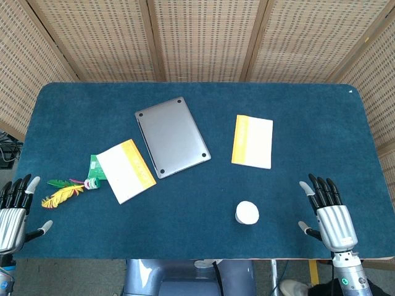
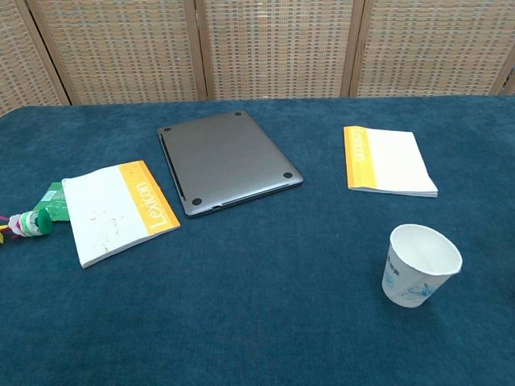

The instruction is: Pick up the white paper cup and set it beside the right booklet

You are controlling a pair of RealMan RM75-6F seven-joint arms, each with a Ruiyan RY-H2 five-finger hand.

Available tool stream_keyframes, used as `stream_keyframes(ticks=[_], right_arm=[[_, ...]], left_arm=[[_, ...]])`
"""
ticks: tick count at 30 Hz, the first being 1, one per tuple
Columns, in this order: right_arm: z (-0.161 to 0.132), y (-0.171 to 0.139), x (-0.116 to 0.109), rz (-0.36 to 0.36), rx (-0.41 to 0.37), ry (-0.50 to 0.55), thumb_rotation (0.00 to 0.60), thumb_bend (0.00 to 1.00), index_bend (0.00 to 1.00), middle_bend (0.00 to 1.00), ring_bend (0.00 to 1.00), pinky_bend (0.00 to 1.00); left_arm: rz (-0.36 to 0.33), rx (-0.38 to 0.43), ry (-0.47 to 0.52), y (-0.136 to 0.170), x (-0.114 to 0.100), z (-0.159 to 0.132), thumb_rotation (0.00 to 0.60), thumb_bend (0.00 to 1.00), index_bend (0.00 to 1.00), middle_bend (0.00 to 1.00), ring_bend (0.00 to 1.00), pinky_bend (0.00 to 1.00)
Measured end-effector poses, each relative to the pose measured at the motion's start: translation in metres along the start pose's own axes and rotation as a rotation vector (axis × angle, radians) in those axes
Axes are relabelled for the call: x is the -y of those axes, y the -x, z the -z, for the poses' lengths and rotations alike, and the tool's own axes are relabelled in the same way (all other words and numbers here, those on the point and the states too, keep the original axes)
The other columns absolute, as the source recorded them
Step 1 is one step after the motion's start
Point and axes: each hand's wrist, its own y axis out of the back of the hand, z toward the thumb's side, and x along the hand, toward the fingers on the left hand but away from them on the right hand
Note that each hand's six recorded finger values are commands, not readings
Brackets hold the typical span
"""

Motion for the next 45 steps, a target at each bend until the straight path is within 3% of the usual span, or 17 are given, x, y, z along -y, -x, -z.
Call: stream_keyframes(ticks=[24,28,32,45], right_arm=[[-0.005,-0.002,-0.001,-0.018,-0.018,0.041,0.6,0.17,0.01,0.0,0.0,0.0],[-0.008,-0.001,-0.002,-0.015,-0.029,0.056,0.6,0.17,0.17,0.0,0.0,0.0],[-0.014,-0.001,-0.002,-0.022,-0.044,0.083,0.6,0.18,0.23,0.0,0.0,0.0],[-0.066,0.009,0.023,-0.169,-0.129,0.081,0.6,0.22,0.22,0.0,0.0,0.0]], left_arm=[[-0.009,-0.002,0.001,0.001,-0.003,0.0,0.6,0.15,0.0,0.0,0.0,0.0],[-0.009,-0.001,0.003,0.001,-0.003,-0.001,0.6,0.15,0.0,0.0,0.0,0.0],[-0.007,-0.002,0.004,0.001,-0.003,-0.001,0.6,0.15,0.0,0.0,0.0,0.0],[-0.003,0.001,0.014,0.002,-0.004,0.0,0.6,0.15,0.0,0.0,0.0,0.0]])
